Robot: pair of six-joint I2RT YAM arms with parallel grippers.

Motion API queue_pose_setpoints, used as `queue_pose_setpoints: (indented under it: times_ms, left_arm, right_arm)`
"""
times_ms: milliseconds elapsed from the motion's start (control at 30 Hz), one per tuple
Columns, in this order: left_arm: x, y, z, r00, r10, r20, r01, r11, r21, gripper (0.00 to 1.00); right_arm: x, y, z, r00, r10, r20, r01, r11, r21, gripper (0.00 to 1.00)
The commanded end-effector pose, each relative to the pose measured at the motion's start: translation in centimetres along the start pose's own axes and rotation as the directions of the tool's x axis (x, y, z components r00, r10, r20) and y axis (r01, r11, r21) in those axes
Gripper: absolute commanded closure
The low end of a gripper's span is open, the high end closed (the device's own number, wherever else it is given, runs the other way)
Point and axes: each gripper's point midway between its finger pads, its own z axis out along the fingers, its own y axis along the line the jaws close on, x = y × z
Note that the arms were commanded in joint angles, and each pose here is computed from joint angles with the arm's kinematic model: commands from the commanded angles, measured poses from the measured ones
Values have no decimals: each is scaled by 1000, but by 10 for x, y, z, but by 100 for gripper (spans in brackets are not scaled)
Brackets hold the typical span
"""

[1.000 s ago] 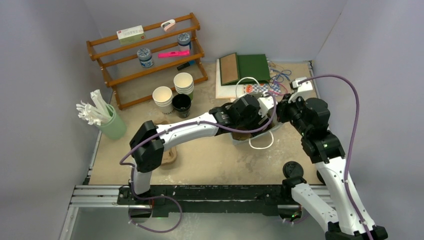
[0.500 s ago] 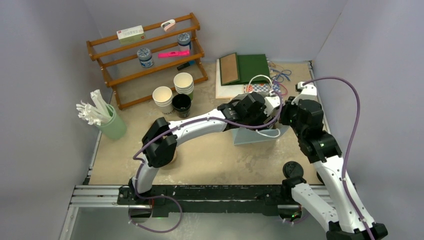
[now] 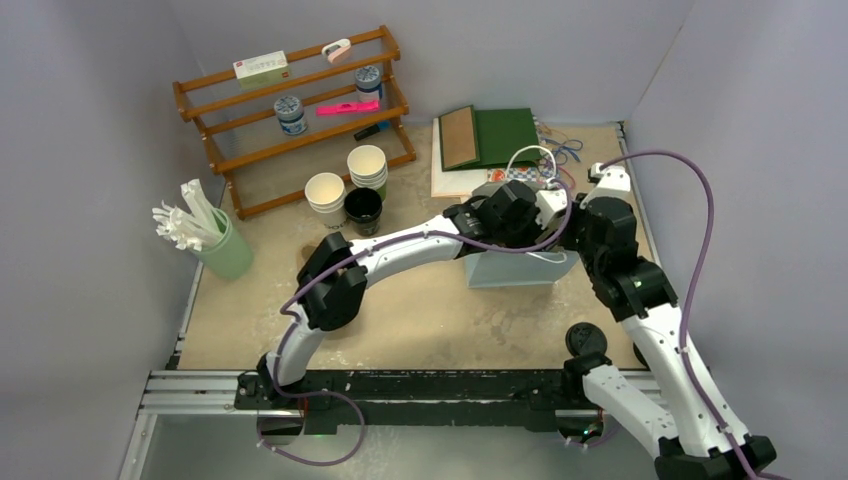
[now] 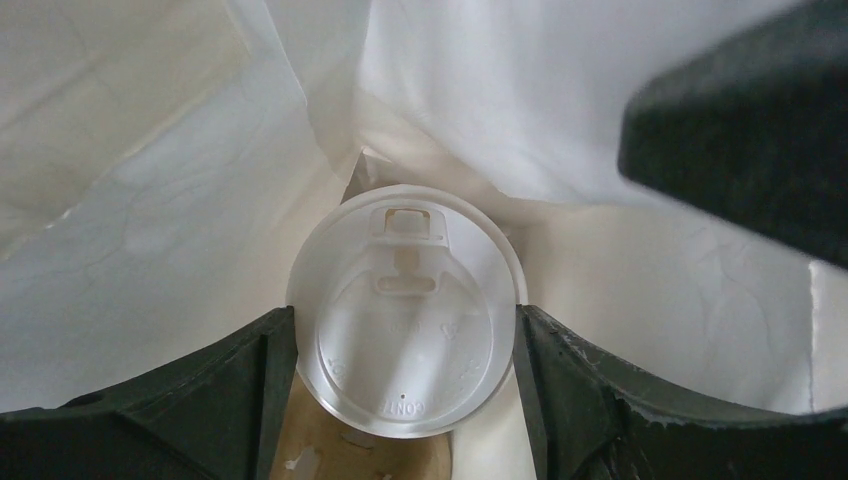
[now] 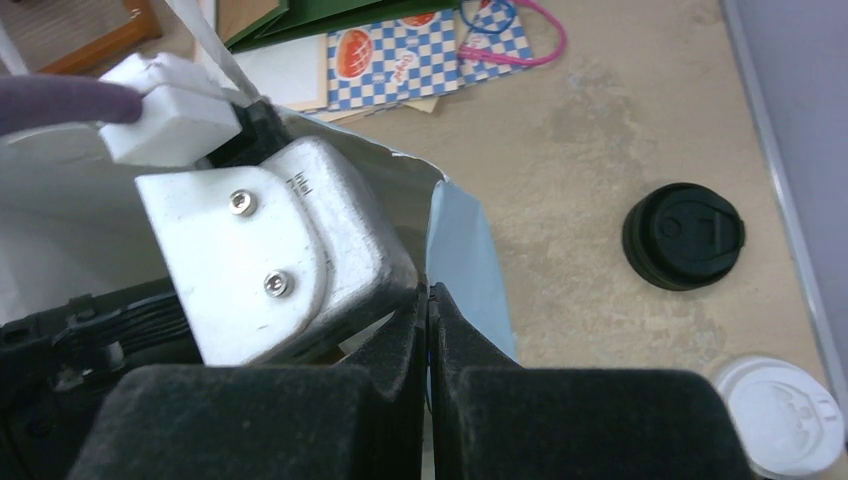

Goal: Pack the takeout coffee
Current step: Place the coffee cup on the cup tray.

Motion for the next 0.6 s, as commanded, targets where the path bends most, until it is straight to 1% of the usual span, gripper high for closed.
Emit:
queue_pose_setpoints:
  times_ms: [0,33,67,100,133,167,200,233,300,367,467,567]
  left_arm:
    - [-8,-9,8,1000,16,27,-17,999,48,56]
    - [-7,-9,10,1000,14,23,-15,999,50,56]
    - [-5,-9,11,1000,14,19,-15,999,52,56]
    - [-4,-9,12,1000,12,16,-13,998,54,56]
    - [-4,-10,13,1000,11,13,-12,998,55,56]
    - [-3,-10,13,1000,10,12,-11,998,57,56]
    - [-3,-10,14,1000,9,10,-10,998,57,56]
    - [-3,-10,15,1000,9,10,-9,998,59,56]
    - [-2,-10,17,1000,9,6,-9,998,61,56]
    - [-2,-11,18,1000,7,3,-7,998,66,56]
    - [-1,-11,19,1000,4,-2,-4,998,66,56]
    - [-4,-10,18,1000,8,0,-8,998,62,56]
  right_arm:
    - [-12,-26,-3,999,-50,9,48,987,153,100]
    - [-15,-32,-4,998,-57,12,54,981,188,94]
    - [-17,-36,-4,998,-65,15,60,975,215,86]
    - [-19,-39,-4,997,-75,18,69,971,231,74]
    - [-22,-40,-5,996,-80,25,72,968,241,58]
    - [-25,-41,-6,996,-81,37,69,967,246,45]
    - [-29,-40,-6,995,-84,47,70,968,243,39]
    - [-32,-39,-7,995,-89,54,73,969,235,37]
    - [-36,-35,-7,994,-94,54,80,973,217,36]
    - [-35,-33,-7,994,-101,34,92,974,205,40]
    - [-26,-33,-5,993,-112,-32,116,971,207,46]
    - [-17,-32,-1,991,-110,-79,124,971,204,47]
